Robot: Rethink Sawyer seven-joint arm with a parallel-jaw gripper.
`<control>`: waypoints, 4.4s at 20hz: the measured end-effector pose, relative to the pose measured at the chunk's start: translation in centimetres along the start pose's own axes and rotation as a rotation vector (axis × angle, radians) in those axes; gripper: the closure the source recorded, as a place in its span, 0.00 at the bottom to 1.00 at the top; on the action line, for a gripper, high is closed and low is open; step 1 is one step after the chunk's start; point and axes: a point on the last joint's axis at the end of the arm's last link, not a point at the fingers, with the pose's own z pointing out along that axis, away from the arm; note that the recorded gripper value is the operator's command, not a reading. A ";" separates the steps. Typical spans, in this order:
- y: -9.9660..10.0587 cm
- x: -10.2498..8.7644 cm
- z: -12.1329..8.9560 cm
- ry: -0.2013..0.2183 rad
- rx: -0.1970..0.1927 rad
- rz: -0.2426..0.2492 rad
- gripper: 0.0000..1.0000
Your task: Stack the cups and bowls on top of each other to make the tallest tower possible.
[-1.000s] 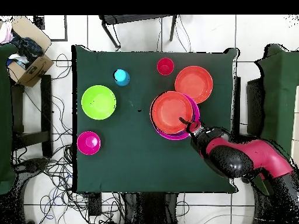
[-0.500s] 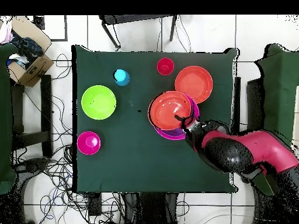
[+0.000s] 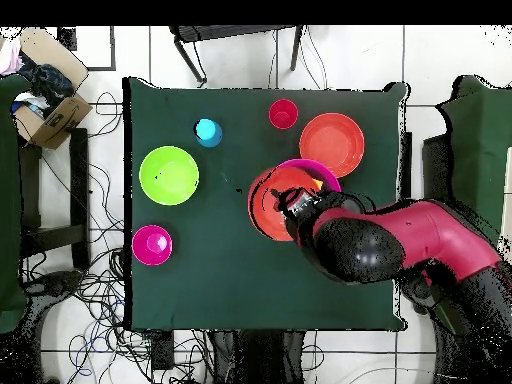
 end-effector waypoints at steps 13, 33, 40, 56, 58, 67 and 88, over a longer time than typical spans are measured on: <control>1.0 2.5 0.4 0.020 -0.006 0.066 0.00; 0.3 3.0 0.8 0.036 -0.072 0.233 0.00; -1.2 3.4 1.0 0.001 -0.037 0.539 0.00; -0.7 10.8 -1.3 0.199 0.281 0.979 0.00; -0.5 10.5 -2.0 0.228 0.290 1.003 0.00; -0.4 7.3 -2.7 0.297 0.307 1.074 0.00; -1.8 -0.7 1.5 0.391 0.475 1.245 0.00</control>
